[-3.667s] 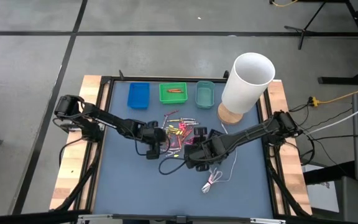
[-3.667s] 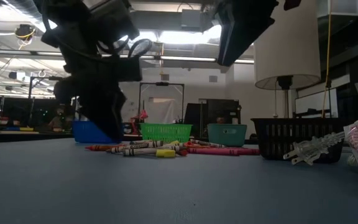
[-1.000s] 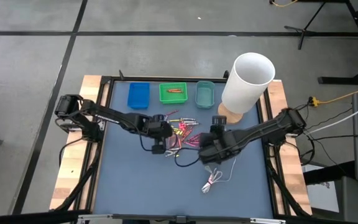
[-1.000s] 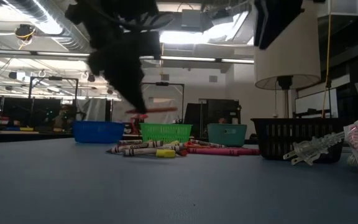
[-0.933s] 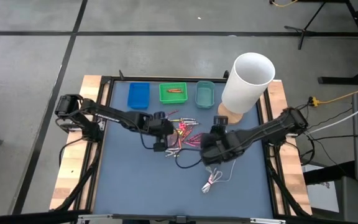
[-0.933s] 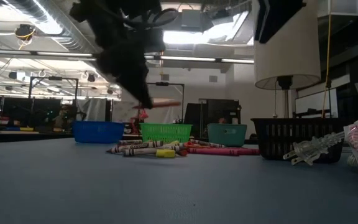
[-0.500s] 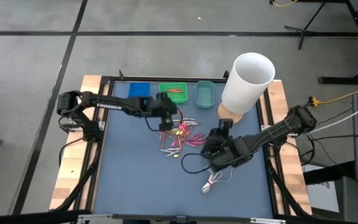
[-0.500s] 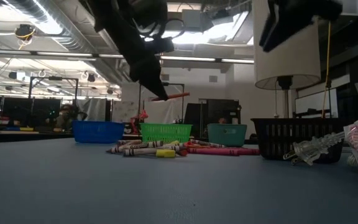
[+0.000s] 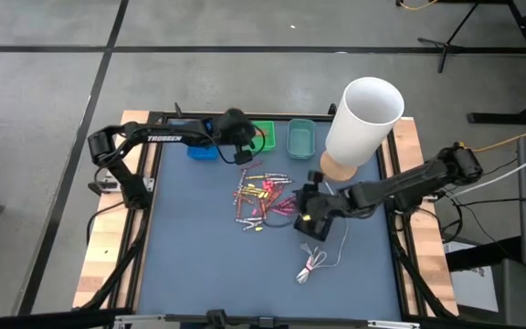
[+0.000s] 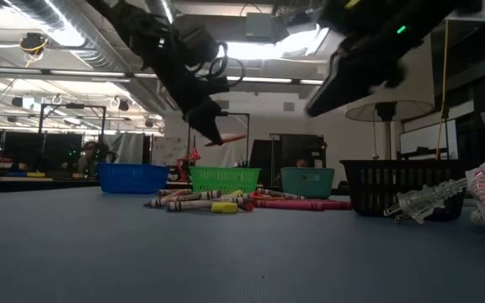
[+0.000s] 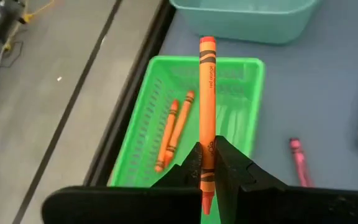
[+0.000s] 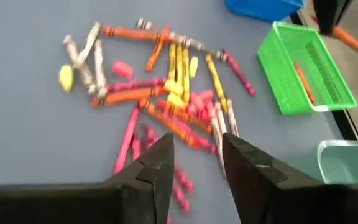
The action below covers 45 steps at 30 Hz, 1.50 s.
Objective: Sort crayons
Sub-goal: Put the orange crayon into the green bin, then put the gray crayon into the dark green bin
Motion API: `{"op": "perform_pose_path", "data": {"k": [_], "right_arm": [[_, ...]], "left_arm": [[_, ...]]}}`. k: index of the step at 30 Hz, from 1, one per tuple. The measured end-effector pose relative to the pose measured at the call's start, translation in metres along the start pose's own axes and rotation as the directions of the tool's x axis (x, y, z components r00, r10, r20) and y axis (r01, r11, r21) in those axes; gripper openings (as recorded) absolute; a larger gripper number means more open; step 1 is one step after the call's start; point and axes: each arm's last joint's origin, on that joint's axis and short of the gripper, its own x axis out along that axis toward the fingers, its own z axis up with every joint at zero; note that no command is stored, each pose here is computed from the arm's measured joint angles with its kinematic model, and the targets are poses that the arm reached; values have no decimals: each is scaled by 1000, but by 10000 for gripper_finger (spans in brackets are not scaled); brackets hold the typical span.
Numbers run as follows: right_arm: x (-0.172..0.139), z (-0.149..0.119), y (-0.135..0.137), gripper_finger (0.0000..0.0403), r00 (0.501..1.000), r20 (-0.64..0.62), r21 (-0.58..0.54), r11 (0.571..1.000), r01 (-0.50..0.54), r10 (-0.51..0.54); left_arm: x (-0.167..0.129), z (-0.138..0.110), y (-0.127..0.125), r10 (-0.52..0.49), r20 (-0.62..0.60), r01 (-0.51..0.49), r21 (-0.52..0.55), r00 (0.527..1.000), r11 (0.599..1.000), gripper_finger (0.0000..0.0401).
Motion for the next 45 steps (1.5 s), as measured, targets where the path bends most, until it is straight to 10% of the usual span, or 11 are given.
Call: {"op": "perform_pose_path", "data": {"k": [23,35,45], "right_arm": [[38,-15,-28,136,997,-48,105,993,-48,53],[38,-15,-26,136,992,-39,109,988,-113,117],[36,-10,-20,136,944,26,117,936,-331,330]], "left_arm": [[29,-4,-9,-15,24,17,-62,1000,998,86],[21,15,-48,-317,197,317,33,928,948,87],[44,9,-81,-384,190,369,108,904,923,87]]}}
